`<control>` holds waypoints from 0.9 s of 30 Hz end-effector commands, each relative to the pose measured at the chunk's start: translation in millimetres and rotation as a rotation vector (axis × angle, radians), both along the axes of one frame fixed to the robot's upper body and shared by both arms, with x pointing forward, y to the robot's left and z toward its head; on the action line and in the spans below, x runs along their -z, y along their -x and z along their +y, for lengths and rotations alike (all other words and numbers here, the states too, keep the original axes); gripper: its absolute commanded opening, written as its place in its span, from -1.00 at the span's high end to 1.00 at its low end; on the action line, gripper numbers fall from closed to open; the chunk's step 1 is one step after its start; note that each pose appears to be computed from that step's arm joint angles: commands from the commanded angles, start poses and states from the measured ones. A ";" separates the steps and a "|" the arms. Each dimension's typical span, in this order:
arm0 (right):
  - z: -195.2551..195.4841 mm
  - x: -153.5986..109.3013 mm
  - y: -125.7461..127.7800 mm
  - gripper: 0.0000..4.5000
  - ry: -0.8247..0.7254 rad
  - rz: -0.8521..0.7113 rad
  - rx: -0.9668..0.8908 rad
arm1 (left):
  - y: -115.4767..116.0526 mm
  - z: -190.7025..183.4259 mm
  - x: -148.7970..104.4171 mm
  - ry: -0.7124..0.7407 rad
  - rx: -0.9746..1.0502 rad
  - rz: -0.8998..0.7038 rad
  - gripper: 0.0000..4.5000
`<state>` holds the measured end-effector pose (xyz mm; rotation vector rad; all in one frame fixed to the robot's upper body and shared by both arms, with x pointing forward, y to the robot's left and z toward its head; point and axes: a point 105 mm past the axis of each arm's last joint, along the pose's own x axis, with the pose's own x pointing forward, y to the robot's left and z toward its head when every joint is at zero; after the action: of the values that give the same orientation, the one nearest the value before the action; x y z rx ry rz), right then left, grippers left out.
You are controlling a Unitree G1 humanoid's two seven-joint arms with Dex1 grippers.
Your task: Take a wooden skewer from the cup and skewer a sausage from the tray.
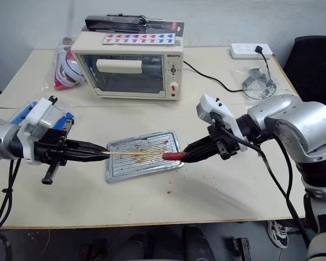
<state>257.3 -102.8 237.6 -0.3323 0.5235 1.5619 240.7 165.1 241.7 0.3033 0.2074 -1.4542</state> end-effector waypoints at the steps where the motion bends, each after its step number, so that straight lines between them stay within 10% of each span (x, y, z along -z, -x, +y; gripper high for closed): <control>1: -0.1 -13.3 2.5 0.86 -0.031 -0.048 -0.004 | 1.5 0.3 -5.8 -0.017 0.012 -0.030 1.00; 27: 0.0 -10.5 -3.2 0.86 -0.056 -0.011 0.037 | -1.9 -3.0 -10.5 -0.022 0.026 -0.053 1.00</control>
<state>262.1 -99.2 243.7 -0.2581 0.4960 1.5375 242.9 160.6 244.3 0.3209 0.2040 -1.4761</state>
